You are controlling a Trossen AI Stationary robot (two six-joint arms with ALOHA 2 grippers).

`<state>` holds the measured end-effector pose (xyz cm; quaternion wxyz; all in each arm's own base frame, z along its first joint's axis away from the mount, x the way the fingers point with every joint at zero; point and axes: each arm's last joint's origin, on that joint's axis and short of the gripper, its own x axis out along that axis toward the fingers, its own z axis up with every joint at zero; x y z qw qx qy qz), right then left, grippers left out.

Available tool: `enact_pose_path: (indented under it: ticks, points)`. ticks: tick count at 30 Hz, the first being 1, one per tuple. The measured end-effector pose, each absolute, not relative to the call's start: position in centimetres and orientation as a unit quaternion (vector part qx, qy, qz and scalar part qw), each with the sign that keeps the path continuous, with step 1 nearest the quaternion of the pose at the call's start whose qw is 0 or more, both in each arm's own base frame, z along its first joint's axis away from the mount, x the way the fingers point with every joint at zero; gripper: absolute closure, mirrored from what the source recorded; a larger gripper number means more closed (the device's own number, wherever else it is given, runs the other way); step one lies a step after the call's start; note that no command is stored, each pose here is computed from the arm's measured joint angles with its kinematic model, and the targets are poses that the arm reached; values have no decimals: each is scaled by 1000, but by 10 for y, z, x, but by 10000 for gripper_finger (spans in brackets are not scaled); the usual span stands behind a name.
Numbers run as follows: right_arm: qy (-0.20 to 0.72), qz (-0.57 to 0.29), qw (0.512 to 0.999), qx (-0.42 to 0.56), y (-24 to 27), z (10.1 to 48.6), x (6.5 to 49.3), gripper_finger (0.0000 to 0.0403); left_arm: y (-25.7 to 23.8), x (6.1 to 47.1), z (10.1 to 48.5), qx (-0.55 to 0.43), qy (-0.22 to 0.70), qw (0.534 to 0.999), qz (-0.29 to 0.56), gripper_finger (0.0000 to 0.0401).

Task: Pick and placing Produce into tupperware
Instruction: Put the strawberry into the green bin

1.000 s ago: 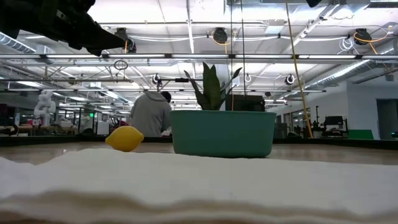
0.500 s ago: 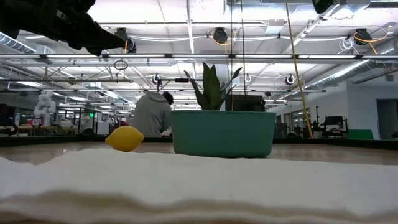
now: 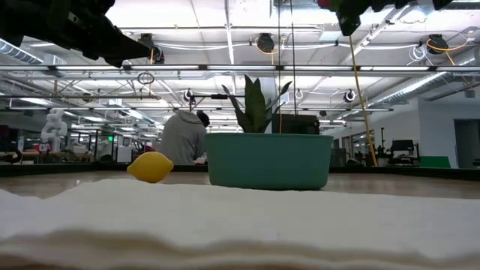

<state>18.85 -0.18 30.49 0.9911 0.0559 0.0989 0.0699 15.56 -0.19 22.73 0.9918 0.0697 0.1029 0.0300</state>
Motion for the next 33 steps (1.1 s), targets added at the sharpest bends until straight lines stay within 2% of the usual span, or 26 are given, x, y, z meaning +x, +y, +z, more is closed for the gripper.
enact_pose_path:
  ticks: [12,23,33]
  points:
    - [116,69,989,60,-3,287,222,270,-2,156,227,70,103,992,30,375]
    - [175,85,978,70,-6,273,252,270,-2,156,227,70,103,992,30,375]
    - [266,85,959,55,-8,273,282,270,-2,156,227,70,103,992,30,375]
